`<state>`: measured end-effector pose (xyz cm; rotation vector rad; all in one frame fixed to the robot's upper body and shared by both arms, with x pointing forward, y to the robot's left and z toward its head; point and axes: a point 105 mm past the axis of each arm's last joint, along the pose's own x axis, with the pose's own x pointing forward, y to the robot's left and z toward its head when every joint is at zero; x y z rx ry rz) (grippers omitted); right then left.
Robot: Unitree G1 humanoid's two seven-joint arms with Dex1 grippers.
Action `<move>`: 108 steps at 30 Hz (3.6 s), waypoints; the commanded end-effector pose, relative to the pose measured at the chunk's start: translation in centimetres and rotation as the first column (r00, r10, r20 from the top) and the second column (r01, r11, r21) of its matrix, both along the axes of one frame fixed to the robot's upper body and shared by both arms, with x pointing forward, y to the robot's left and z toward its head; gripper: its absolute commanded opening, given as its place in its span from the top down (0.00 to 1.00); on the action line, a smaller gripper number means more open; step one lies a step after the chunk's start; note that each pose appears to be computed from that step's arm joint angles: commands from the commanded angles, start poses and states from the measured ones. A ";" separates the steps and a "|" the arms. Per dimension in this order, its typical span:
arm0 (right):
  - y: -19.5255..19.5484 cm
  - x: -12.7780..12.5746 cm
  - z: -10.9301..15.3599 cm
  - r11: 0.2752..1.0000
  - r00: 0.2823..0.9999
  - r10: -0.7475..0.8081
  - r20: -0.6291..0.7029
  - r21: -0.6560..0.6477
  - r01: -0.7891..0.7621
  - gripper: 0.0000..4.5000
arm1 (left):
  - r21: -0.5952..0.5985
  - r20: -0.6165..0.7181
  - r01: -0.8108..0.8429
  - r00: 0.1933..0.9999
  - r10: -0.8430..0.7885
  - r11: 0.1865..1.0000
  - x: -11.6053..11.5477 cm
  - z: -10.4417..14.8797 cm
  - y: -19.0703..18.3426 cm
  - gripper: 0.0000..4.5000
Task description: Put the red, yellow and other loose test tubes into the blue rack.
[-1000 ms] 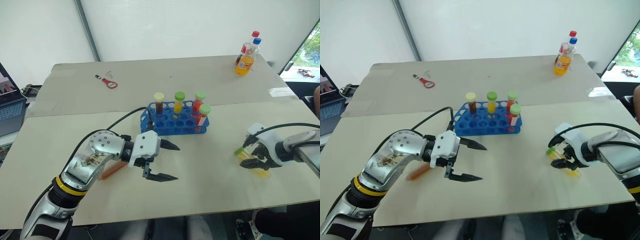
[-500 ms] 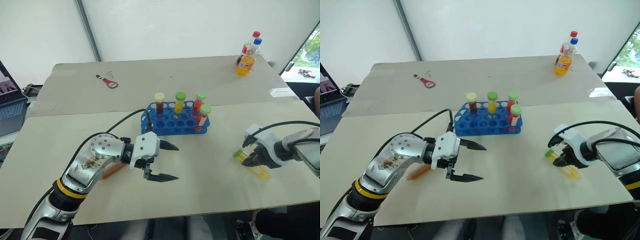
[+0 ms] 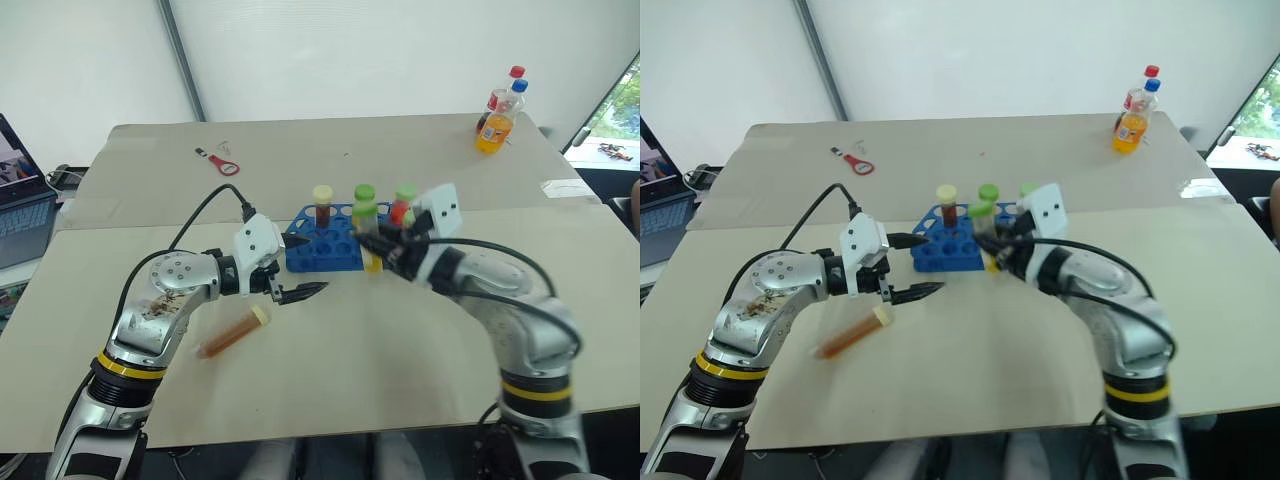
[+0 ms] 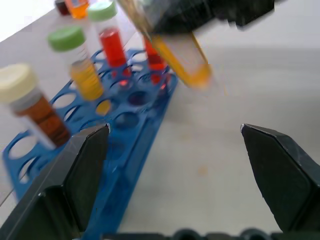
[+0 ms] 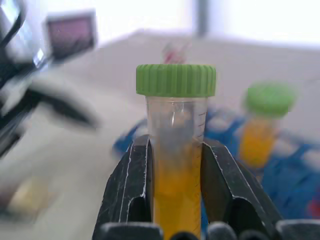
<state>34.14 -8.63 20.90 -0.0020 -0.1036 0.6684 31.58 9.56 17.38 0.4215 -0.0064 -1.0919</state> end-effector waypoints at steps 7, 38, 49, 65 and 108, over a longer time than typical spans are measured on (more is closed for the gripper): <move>1.6 2.0 0.7 0.986 0.955 -0.165 0.247 0.069 0.152 0.80 | -0.035 0.063 0.005 0.998 -0.003 0.999 -0.3 2.7 -0.8 0.00; 2.5 2.5 -3.7 0.976 0.954 -0.211 0.214 0.098 0.194 0.34 | -0.063 0.007 -0.110 0.994 0.111 0.992 0.1 2.4 1.2 0.00; -0.3 -2.8 -4.2 0.982 0.986 -0.012 0.164 -0.186 0.043 0.12 | 0.345 -0.140 -0.094 0.979 0.150 0.934 -3.0 2.9 7.8 0.00; 0.8 -8.9 -2.4 0.763 0.860 0.464 -0.213 -0.397 -0.510 0.12 | 0.617 -0.391 -0.047 0.848 0.358 0.786 -6.3 -3.8 10.1 0.00; -2.1 -8.8 0.1 0.810 0.928 0.365 -0.076 -0.466 -0.357 0.11 | -0.130 -0.085 -0.029 0.996 0.018 0.991 1.8 7.1 -0.9 0.81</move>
